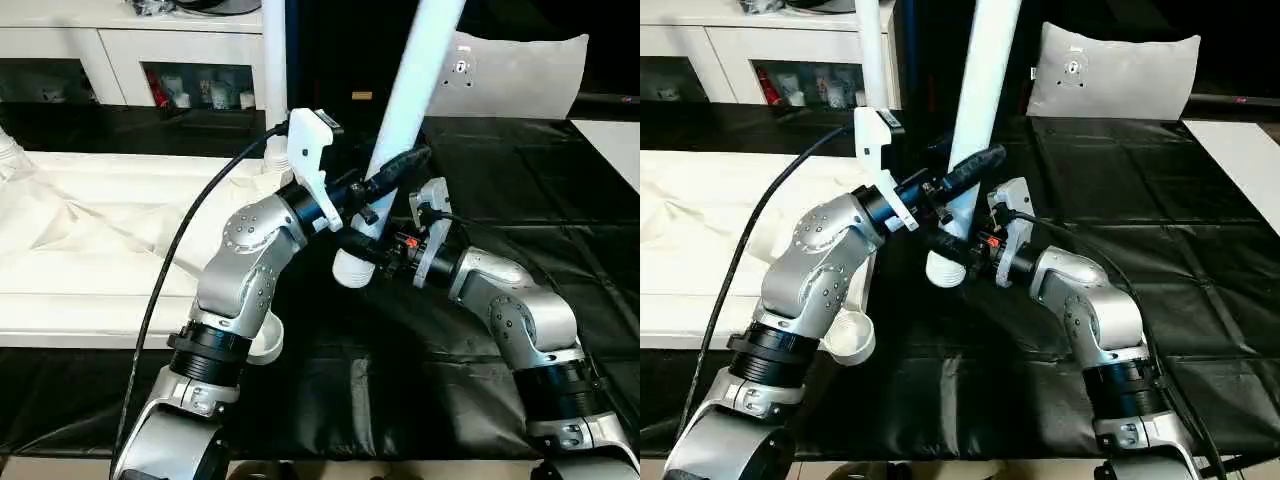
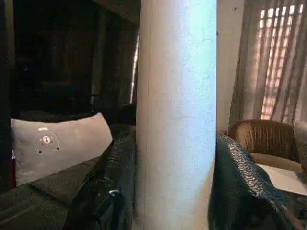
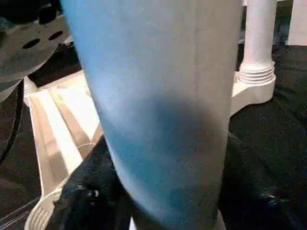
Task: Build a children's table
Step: Pick table leg
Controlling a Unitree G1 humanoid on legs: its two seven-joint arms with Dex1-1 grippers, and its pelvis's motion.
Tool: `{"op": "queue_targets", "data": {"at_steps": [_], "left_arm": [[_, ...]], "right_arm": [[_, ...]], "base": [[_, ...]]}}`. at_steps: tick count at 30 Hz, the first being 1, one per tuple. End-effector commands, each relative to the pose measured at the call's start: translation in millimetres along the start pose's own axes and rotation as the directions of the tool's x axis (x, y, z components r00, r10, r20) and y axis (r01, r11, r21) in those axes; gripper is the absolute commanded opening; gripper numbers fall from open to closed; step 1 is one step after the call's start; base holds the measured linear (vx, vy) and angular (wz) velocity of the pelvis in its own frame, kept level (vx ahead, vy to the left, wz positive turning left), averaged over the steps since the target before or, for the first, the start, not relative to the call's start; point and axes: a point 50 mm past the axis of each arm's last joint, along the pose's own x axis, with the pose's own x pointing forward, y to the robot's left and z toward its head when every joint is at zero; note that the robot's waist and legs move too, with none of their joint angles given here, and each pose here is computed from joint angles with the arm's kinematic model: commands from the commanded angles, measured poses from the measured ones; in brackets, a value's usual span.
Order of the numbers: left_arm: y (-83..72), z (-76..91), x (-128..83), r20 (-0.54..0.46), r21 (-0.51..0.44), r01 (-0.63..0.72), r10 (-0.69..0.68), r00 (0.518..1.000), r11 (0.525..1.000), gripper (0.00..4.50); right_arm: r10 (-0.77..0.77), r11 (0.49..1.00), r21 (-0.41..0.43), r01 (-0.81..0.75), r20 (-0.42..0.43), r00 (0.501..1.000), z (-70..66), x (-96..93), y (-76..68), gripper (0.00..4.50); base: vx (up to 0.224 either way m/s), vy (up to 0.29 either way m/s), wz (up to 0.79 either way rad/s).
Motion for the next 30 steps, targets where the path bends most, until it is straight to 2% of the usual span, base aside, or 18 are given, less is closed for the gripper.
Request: {"op": "queue_targets", "data": {"at_steps": [1,5,6,7,8,9,11,14,16,23,25,28,30], "left_arm": [[-6.2,0.9,6,0.01,-0.016,0.037,-0.037,0.999,0.999,1.77],[-10.2,0.7,7,0.03,-0.076,0.044,-0.042,0.999,0.996,1.77],[-10.2,0.7,7,0.03,-0.076,0.044,-0.042,0.999,0.996,2.12],[-14.4,1.5,8,0.031,-0.09,0.077,-0.075,0.997,0.993,2.12],[-24.3,3.9,9,0.038,-0.109,0.147,-0.144,0.989,0.983,2.33],[-24.3,3.9,9,0.038,-0.109,0.147,-0.144,0.989,0.983,2.47],[-48.2,9.6,12,0.067,-0.155,0.276,-0.269,0.961,0.949,2.53],[-56.9,9.5,13,0.068,-0.184,0.305,-0.297,0.952,0.935,2.77],[-58.4,10.0,13,0.073,-0.191,0.308,-0.299,0.951,0.932,2.77],[-51.3,18.9,13,0.128,-0.263,0.27,-0.244,0.961,0.926,2.8],[-44.0,25.6,5,0.172,-0.297,0.245,-0.201,0.964,0.923,2.8],[-34.7,28.8,-5,0.184,-0.32,0.203,-0.149,0.972,0.925,2.8],[-19.3,31.2,-17,0.175,-0.323,0.105,-0.05,0.983,0.941,2.8]], "right_arm": [[-0.08,0.997,0.015,0.08,-0.009,0.997,-4.0,-3.9,-9.9,2.17],[-0.086,0.996,0.028,0.086,-0.014,0.996,-9.3,-2.0,-10.3,2.04],[-0.086,0.996,0.028,0.086,-0.014,0.996,-9.3,-2.0,-10.3,2.02],[-0.09,0.996,0.026,0.09,-0.019,0.996,-10.0,-1.3,-10.4,2.02],[-0.09,0.996,0.024,0.09,-0.02,0.996,-10.6,0.0,-9.9,2.02],[-0.09,0.996,0.024,0.09,-0.02,0.996,-10.6,0.0,-9.9,2.0],[-0.088,0.996,0.026,0.088,-0.022,0.996,-12.1,5.0,-8.3,1.98],[-0.092,0.995,0.03,0.093,-0.02,0.996,-13.3,8.2,-8.0,1.98],[-0.093,0.995,0.035,0.094,-0.016,0.996,-13.4,9.6,-7.6,1.98],[-0.114,0.993,0.03,0.114,0.011,0.993,-12.4,9.7,-9.4,1.98],[-0.18,0.984,0.021,0.179,0.072,0.981,-9.1,8.1,-12.0,1.98],[-0.242,0.97,-0.007,0.243,0.073,0.967,-7.0,3.7,-16.0,1.89],[-0.29,0.956,-0.019,0.292,0.073,0.954,-7.5,-4.3,-17.6,1.88]], "base": [[0.0,0.0,0.0],[0.0,0.0,0.0],[0.0,0.0,0.0],[0.0,0.0,0.0],[0.0,0.0,0.0],[0.0,0.0,0.0],[0.0,0.0,0.0],[0.0,0.0,0.0],[0.0,0.0,0.0],[0.0,0.0,0.0],[0.0,0.0,0.0],[0.0,0.0,0.0],[0.0,0.0,0.0]]}}
